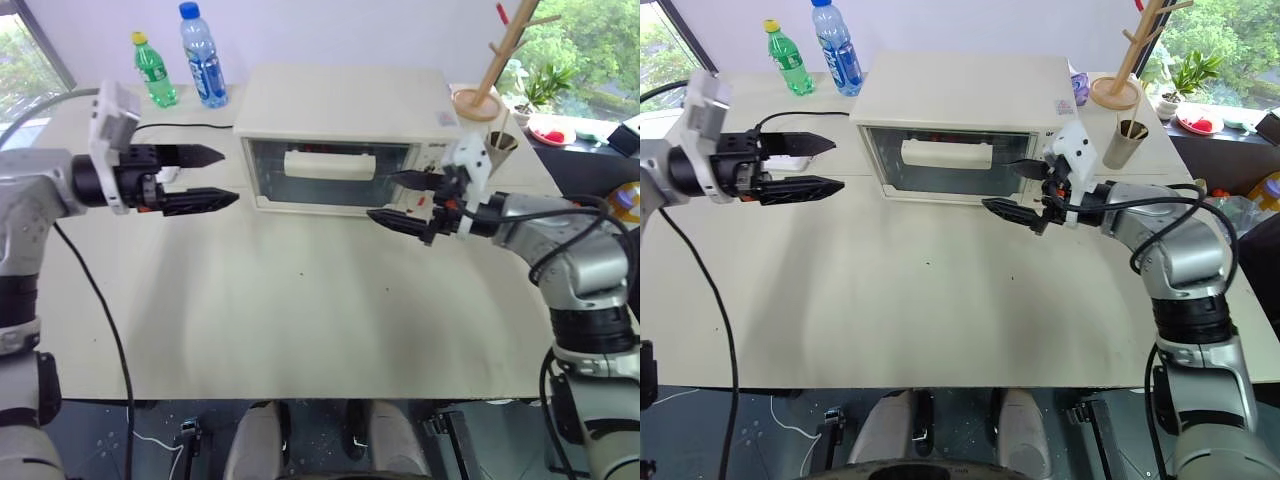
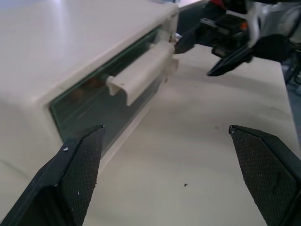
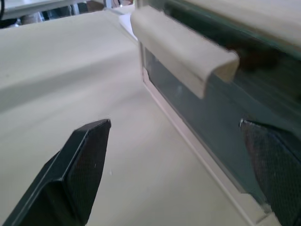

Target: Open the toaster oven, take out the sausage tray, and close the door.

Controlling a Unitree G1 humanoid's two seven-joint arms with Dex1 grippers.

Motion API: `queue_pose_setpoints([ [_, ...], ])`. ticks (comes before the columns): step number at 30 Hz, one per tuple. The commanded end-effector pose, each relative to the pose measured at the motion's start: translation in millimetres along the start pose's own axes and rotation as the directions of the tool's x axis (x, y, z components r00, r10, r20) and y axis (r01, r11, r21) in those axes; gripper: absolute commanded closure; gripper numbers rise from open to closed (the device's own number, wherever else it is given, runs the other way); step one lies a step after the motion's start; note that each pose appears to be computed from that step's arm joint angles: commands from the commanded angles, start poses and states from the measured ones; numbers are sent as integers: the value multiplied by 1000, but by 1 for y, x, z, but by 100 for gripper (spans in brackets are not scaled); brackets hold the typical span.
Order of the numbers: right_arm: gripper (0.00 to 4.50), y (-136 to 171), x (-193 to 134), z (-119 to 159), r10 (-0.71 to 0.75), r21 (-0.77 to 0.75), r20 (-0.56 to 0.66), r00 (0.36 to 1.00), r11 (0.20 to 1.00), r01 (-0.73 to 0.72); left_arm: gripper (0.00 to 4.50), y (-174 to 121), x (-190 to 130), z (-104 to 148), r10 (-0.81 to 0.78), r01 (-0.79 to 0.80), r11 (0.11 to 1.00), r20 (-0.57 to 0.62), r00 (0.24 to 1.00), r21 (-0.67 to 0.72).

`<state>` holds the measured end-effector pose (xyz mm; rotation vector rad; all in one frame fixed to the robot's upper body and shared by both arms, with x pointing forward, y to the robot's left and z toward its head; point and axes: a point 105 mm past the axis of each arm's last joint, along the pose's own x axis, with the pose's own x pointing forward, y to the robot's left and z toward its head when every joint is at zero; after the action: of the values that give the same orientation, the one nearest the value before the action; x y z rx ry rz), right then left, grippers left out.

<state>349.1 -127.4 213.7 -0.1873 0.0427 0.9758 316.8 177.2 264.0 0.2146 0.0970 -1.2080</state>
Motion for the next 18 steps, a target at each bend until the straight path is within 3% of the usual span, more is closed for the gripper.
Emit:
queue_pose_setpoints([
  [1,0,-1,10,9,6,-52,34,999,999,-4,4,-3,7,12,-42,42,997,4,999,68],
  [18,0,40,25,32,221,-154,99,970,967,-205,4,-3,12,11,-61,60,996,21,998,63],
])
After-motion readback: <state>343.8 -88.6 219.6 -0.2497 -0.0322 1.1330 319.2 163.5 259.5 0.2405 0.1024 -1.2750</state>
